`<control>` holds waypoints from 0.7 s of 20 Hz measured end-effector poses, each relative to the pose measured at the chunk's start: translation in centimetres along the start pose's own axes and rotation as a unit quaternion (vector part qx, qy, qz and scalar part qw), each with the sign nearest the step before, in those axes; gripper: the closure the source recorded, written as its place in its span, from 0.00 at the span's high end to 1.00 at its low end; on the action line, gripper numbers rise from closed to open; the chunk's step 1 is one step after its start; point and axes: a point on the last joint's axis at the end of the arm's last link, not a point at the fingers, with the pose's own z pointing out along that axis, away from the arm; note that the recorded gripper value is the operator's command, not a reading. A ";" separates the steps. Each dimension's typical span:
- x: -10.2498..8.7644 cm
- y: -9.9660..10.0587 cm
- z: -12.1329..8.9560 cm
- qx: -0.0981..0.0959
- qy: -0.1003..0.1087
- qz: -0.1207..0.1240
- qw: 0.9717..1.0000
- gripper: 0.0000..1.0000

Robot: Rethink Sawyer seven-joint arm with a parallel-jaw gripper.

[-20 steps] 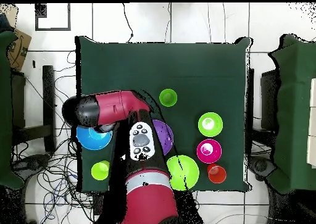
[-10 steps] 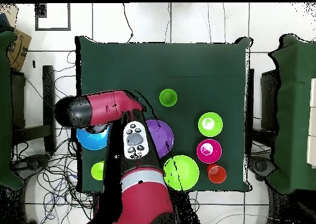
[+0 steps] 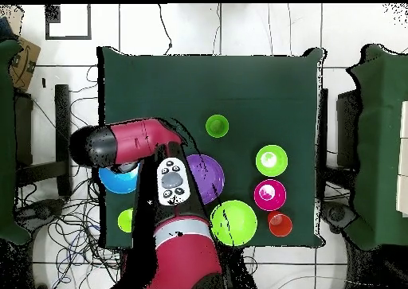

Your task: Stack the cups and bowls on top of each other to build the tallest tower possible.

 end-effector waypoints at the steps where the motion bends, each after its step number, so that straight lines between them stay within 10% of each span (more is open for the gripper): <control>1: 0.0 0.0 0.0 0.001 -0.002 0.000 1.000 1.00; 14: 0.1 -0.2 0.8 0.023 -0.017 -0.013 0.999 1.00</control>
